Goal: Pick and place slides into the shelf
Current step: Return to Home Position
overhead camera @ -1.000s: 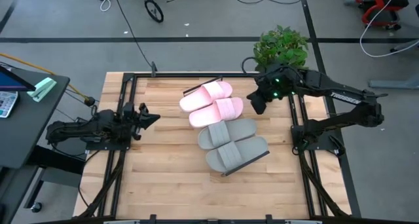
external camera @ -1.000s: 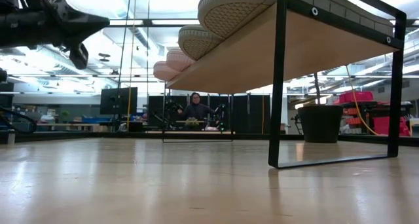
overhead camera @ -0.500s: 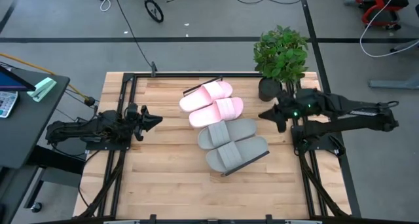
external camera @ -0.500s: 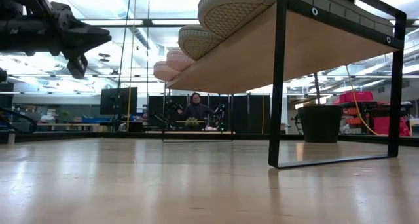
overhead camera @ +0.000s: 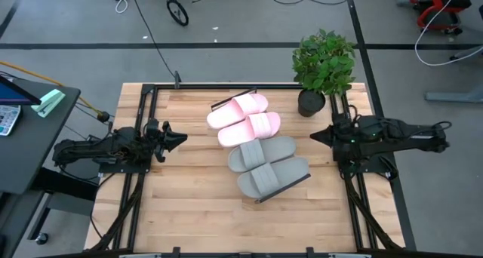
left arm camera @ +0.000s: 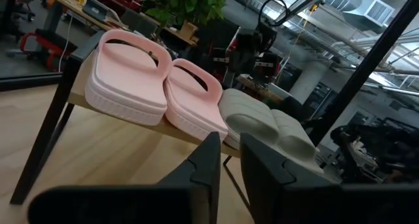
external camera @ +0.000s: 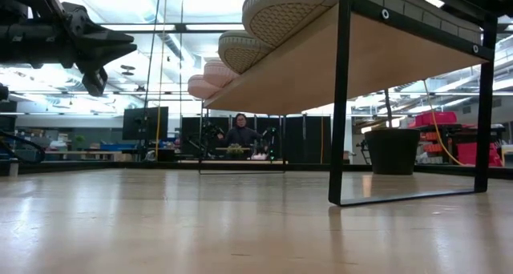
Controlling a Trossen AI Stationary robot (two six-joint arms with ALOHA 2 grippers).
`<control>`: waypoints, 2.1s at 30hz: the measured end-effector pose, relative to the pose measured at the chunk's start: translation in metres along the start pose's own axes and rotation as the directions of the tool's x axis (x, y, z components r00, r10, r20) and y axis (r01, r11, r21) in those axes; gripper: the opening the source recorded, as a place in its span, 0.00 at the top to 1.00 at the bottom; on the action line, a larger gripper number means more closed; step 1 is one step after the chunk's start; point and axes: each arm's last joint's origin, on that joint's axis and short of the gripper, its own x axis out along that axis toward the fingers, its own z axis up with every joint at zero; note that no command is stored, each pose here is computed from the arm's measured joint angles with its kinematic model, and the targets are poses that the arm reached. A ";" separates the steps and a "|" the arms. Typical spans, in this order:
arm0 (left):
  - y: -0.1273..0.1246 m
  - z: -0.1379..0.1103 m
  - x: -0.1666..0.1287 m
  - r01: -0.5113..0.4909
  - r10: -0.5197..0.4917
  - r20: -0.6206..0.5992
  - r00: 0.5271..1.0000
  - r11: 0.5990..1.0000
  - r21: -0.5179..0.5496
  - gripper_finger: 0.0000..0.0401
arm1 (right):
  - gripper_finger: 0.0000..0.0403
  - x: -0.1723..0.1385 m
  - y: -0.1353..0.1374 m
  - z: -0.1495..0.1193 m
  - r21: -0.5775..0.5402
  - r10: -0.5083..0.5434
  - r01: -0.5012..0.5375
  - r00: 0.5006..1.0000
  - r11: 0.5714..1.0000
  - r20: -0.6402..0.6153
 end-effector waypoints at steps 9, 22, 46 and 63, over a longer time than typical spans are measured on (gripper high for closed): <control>0.000 0.000 0.000 0.000 0.000 0.000 1.000 1.000 0.000 0.87 | 1.00 -0.018 -0.016 -0.022 -0.033 0.117 -0.113 0.978 0.993 0.173; 0.000 0.000 0.000 0.000 0.000 0.000 1.000 1.000 0.000 0.84 | 1.00 0.015 -0.023 -0.049 -0.083 0.276 -0.263 0.903 0.961 0.329; 0.000 0.000 0.000 0.000 0.000 -0.001 1.000 1.000 0.000 0.84 | 1.00 0.037 -0.036 -0.078 -0.370 0.237 -0.128 0.934 0.920 0.267; 0.000 0.000 0.000 0.000 0.000 -0.001 1.000 1.000 0.000 0.85 | 0.94 0.039 -0.037 -0.079 -0.479 0.236 -0.094 0.940 0.873 0.246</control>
